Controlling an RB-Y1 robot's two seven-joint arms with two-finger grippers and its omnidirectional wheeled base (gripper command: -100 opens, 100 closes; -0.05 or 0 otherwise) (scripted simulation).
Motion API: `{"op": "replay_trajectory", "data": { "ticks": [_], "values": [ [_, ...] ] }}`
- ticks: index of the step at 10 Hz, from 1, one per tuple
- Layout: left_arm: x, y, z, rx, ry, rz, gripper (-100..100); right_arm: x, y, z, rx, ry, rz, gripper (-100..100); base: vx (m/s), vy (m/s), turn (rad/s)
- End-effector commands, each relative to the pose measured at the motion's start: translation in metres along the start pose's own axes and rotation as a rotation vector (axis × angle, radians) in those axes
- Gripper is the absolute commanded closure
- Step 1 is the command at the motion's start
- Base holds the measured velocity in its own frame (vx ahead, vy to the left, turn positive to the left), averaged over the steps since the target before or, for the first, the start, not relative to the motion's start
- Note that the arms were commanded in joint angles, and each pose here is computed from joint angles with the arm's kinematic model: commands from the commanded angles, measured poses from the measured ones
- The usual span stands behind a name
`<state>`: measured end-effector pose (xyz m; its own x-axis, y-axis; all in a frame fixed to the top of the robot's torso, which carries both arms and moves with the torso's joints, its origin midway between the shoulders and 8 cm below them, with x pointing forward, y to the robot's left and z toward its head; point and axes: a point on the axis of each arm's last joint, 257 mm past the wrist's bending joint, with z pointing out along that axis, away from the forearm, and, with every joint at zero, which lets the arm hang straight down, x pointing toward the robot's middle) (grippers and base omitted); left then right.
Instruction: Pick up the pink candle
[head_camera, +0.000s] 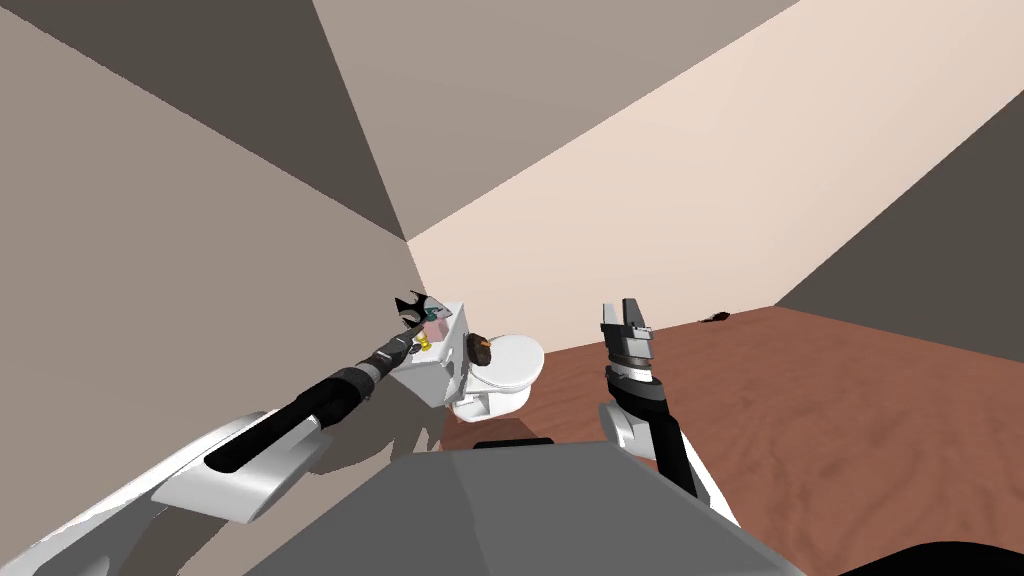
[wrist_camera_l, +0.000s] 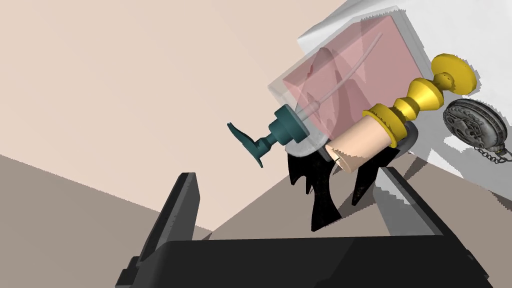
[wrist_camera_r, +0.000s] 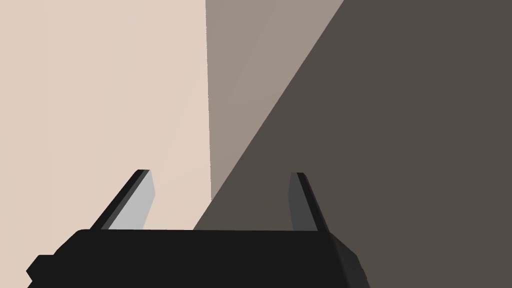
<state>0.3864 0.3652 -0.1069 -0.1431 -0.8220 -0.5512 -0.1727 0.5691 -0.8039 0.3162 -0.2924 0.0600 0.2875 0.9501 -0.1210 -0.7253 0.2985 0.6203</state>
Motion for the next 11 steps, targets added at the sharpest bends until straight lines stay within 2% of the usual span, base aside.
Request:
{"op": "replay_trajectory", "data": {
  "ticks": [1,2,3,4,6,7,10,11],
  "values": [
    [0.001,0.012,-0.001,-0.056,0.019,0.023,-100,0.0,0.0,0.0,0.0,0.0,0.0,0,0.014,0.005,-0.1],
    [0.0,0.014,-0.002,-0.067,0.018,0.023,-100,0.0,0.0,0.0,0.0,0.0,0.0,0,0.012,0.005,-0.053],
    [0.0,0.025,-0.004,-0.111,0.031,0.04,-100,0.0,0.0,0.0,0.0,0.0,0.0,0,0.017,0.004,-0.104],
    [0.0,0.026,-0.004,-0.117,0.031,0.04,-100,0.0,0.0,0.0,0.0,0.0,0.0,0,0.014,0.006,-0.061],
    [-0.003,0.048,-0.009,-0.21,0.048,0.071,-100,0.0,0.0,0.0,0.0,0.0,0.0,0,0.023,0.007,-0.125],
    [-0.003,0.049,-0.009,-0.215,0.049,0.073,-100,0.0,0.0,0.0,0.0,0.0,0.0,0,0.022,0.011,-0.05],
    [-0.01,0.08,-0.02,-0.347,0.06,0.112,-100,0.0,0.0,0.0,0.0,0.0,0.0,0,0.027,0.009,-0.126],
    [-0.011,0.08,-0.02,-0.351,0.062,0.12,-100,0.0,0.0,0.0,0.0,0.0,0.0,0,0.026,0.014,-0.042]
  ]
}}
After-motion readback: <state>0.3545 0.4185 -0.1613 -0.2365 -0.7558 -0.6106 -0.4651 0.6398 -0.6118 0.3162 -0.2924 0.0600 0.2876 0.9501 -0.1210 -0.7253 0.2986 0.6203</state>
